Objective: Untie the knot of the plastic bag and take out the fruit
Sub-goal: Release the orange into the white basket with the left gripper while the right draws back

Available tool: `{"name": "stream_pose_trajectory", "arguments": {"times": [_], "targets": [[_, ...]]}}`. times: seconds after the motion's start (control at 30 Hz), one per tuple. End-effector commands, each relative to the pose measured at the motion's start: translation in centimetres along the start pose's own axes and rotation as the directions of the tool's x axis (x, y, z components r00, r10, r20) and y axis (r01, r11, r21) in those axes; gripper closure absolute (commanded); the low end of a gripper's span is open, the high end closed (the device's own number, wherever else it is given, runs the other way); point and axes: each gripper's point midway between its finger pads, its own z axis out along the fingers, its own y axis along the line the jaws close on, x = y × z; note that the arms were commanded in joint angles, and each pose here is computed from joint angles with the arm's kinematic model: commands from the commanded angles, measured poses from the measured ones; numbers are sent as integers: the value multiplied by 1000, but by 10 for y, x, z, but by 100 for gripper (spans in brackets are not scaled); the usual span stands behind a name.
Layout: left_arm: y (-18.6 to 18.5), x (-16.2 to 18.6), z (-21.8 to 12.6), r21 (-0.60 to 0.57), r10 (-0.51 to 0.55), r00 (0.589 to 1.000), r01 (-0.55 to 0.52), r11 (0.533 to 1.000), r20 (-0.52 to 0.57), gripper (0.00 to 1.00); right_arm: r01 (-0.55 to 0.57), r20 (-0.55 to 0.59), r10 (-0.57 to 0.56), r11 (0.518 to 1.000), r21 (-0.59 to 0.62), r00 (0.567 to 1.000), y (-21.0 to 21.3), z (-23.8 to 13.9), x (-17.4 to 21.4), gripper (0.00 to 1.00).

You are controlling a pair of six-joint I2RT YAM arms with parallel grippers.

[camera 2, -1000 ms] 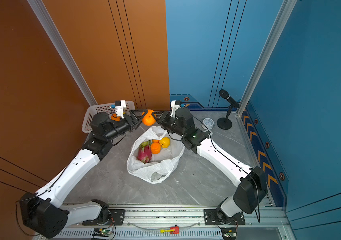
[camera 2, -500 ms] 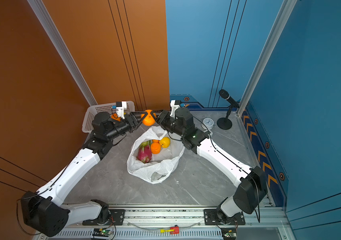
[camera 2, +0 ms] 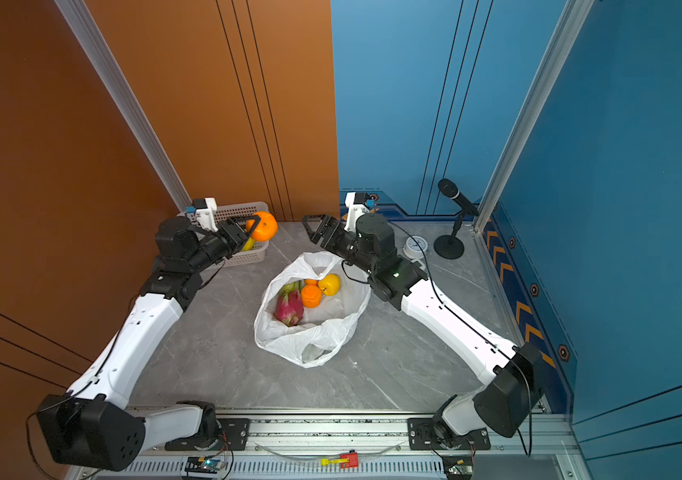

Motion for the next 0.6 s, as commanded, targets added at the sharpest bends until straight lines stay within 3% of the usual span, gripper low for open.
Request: {"name": "stream_pose_trajectory", "arguments": {"times": [0.0,0.33,0.57], "targets": [[21,-31,-9,-83,42,996,-35,996,84,56,158,-2,-158,987,22,987,1,-9,-2,17],[109,-73,14,-242,2,993,26,970,116,56,434,-37,-433,901,18,901,5,-4,0,8],[165,-84,49,-334,-9,999,25,942,50,57,488,-32,-488,873,2,872,10,9,-3,3]]}}
